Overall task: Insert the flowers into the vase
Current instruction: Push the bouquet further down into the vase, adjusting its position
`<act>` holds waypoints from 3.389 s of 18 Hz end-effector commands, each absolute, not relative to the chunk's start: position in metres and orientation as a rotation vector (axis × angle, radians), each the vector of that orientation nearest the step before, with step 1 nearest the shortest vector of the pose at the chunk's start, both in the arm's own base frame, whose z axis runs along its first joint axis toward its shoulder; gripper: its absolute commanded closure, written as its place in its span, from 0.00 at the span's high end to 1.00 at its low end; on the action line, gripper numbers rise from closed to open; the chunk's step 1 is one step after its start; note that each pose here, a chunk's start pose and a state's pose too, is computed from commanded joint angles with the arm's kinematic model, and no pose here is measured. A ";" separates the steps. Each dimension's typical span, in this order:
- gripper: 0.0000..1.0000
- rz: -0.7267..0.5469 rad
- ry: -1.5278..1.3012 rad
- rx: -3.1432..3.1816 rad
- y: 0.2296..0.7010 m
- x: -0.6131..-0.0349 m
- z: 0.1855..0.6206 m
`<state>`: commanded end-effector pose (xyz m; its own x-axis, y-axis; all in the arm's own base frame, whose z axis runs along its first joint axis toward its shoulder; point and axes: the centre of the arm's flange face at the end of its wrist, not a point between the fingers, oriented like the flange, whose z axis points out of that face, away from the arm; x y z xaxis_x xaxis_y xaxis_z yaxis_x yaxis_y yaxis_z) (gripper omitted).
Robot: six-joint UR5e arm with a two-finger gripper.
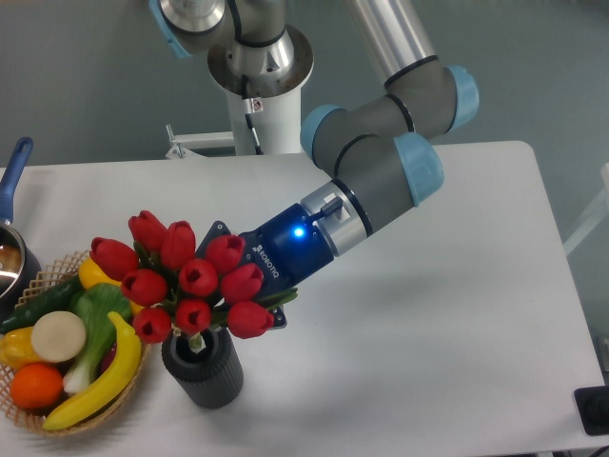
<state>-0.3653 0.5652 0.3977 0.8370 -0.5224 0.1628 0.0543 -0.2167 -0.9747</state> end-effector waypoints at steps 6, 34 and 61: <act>0.37 -0.559 0.367 -1.721 0.562 -0.361 0.377; 0.37 -0.555 0.401 -1.752 0.556 -0.354 0.297; 0.80 -0.537 0.430 -1.760 0.555 -0.352 0.280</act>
<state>-0.3522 0.5554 0.2802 0.8261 -0.5481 0.1313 -0.0088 -0.2454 -0.9694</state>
